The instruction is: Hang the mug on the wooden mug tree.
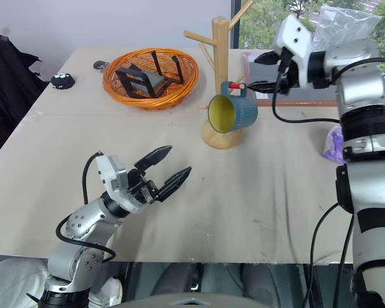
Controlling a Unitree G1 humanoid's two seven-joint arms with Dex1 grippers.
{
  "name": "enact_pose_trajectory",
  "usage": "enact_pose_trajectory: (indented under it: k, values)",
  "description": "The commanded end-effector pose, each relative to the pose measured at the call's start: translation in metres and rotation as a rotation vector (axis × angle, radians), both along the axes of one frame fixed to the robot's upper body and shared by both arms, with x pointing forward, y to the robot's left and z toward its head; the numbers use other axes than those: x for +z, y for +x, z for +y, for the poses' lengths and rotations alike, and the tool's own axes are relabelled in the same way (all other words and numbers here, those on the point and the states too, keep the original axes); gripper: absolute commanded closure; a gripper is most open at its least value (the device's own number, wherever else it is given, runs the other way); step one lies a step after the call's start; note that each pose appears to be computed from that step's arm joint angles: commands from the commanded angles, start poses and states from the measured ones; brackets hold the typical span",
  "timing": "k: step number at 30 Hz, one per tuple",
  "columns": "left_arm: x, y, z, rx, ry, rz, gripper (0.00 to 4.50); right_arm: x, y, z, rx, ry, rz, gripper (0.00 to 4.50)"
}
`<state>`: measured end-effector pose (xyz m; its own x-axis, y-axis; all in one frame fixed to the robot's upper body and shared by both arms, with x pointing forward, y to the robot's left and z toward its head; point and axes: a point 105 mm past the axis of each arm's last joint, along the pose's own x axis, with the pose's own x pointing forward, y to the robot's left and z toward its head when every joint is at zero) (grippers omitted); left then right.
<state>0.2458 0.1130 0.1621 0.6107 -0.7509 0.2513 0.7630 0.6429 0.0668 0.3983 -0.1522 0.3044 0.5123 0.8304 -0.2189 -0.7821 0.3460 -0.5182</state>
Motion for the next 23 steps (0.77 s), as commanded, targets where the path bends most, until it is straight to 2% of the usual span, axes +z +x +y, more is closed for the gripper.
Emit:
enact_pose_trajectory:
  k: [1, 3, 6, 11, 13, 16, 17, 23]
  values:
    - [-0.001, -0.004, 0.001, 0.006, 0.039, 0.022, 0.33, 0.006, -0.025, -0.033, -0.013, 0.136, 0.036, 1.26]
    - [-0.017, -0.002, 0.006, 0.048, 0.136, 0.091, 0.33, -0.018, -0.043, -0.053, -0.054, 0.18, 0.129, 1.26]
    - [-0.029, -0.005, 0.009, 0.064, 0.191, 0.178, 0.33, -0.064, -0.072, -0.064, -0.137, 0.286, 0.198, 1.26]
    - [-0.049, -0.013, 0.012, 0.04, 0.267, 0.293, 0.33, -0.129, -0.115, -0.058, -0.25, 0.425, 0.2, 1.26]
    - [-0.055, -0.015, 0.014, 0.039, 0.302, 0.302, 0.33, -0.144, -0.129, -0.057, -0.294, 0.508, 0.183, 1.26]
    - [-0.07, -0.023, 0.02, 0.039, 0.335, 0.348, 0.33, -0.184, -0.16, -0.051, -0.357, 0.548, 0.31, 0.39]
    - [-0.072, -0.024, 0.02, 0.037, 0.338, 0.355, 0.33, -0.189, -0.164, -0.052, -0.384, 0.558, 0.322, 0.11]
    - [-0.08, -0.025, 0.027, 0.057, 0.362, 0.35, 0.33, -0.203, -0.174, -0.052, -0.436, 0.521, 0.262, 0.11]
